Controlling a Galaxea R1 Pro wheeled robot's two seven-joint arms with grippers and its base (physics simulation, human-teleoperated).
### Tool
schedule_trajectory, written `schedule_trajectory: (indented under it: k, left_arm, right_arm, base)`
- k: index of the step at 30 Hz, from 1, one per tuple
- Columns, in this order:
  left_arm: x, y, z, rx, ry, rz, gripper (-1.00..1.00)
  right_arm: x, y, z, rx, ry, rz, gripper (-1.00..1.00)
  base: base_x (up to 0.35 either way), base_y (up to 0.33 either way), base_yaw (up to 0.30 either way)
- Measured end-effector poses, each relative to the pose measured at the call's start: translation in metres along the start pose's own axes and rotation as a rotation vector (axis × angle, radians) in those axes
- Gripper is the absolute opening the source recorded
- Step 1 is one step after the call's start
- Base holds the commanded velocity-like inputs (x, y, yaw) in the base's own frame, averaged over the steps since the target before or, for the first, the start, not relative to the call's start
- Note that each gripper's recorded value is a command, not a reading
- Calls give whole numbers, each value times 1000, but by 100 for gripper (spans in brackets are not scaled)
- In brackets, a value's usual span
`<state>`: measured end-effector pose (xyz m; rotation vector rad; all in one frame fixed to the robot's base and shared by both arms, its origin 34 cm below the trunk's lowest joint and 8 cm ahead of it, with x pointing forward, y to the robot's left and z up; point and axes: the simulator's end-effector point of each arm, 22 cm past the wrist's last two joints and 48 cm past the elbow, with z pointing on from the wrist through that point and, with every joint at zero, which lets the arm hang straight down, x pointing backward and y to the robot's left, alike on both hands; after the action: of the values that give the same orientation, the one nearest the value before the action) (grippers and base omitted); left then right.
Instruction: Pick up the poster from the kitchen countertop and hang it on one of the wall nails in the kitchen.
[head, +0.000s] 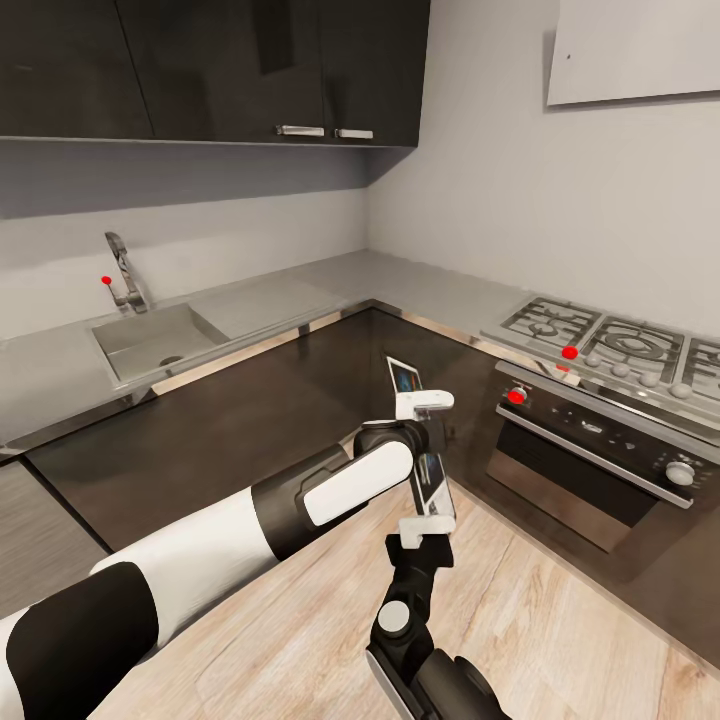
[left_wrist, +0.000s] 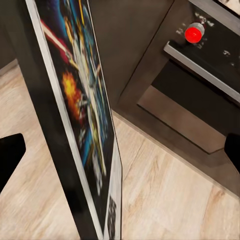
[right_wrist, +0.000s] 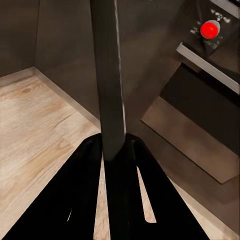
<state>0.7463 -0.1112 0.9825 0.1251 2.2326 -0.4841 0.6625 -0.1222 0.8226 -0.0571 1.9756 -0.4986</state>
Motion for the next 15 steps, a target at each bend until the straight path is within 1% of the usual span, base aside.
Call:
schedule_trajectory:
  k: [15]
  left_arm:
    - [0,0,0,0,0,0,100]
  right_arm:
    - [0,0,0,0,1,-1,-100]
  base:
    - [0,0,0]
